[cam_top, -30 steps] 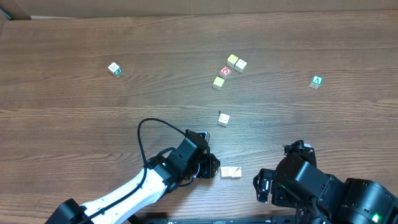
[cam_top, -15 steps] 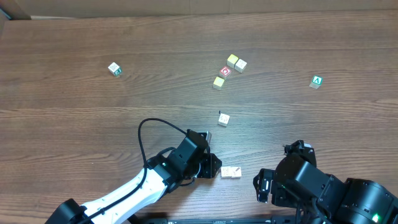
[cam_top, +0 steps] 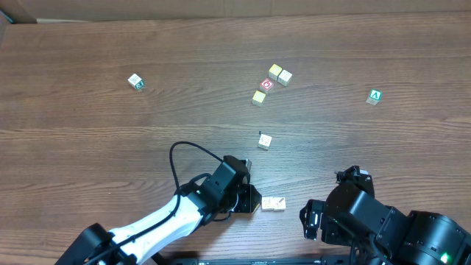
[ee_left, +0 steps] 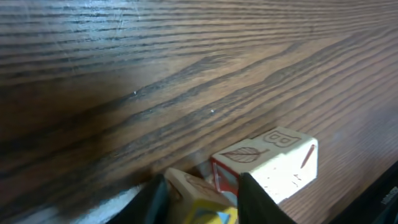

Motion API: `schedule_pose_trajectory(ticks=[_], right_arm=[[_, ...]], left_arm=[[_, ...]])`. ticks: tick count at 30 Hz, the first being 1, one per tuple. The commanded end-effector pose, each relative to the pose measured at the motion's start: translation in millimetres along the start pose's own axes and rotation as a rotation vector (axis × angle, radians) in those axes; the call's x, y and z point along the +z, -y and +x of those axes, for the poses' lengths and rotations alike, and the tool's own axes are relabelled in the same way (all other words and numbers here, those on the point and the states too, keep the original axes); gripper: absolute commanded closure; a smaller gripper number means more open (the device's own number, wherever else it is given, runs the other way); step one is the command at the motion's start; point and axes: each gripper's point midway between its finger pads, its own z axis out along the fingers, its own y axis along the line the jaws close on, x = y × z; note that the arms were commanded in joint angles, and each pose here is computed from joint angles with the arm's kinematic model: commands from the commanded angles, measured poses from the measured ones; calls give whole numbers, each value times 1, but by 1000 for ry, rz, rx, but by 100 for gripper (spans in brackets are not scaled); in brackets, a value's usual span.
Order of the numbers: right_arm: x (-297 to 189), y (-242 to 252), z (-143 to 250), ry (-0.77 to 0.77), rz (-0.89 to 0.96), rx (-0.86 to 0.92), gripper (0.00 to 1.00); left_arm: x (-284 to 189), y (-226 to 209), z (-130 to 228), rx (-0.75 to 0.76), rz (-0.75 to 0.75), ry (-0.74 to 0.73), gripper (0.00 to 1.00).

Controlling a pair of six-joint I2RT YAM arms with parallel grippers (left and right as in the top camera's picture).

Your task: Flip 4 blocks

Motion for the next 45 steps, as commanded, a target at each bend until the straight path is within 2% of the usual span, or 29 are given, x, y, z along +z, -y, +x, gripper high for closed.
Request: schedule_pose_trajectory(ticks=[1,7,23,26,28,35,38,45], right_arm=[[-4,-3,-1,8,-21,-5,0],[-4,-3,-1,8,-20,-5,0],[-4,-3,-1,8,-20,-5,0],[-4,-3,-1,7,-21,-5,0],[-4,-4,0,1,-24,-5,0],[-4,-4,1,-1,-26,-5,0],[-4,-4,1,-1,-26,-5,0],[-4,-4,0,2,-24,-5,0]], left_arm=[[3,3,1,8,19,-7,72],[3,7,-5,17,36,18,75],[1,11,-16,36,52,60,75],[-3,6,-25,11,47,84,86],[-9,0,-31,-15,36,101,91],[-38,-23,-32,-60,-33,126,96],[-42,-29,-19,-73,-60,79,96],[-36,-32,27,-132,-43,-145,96]])
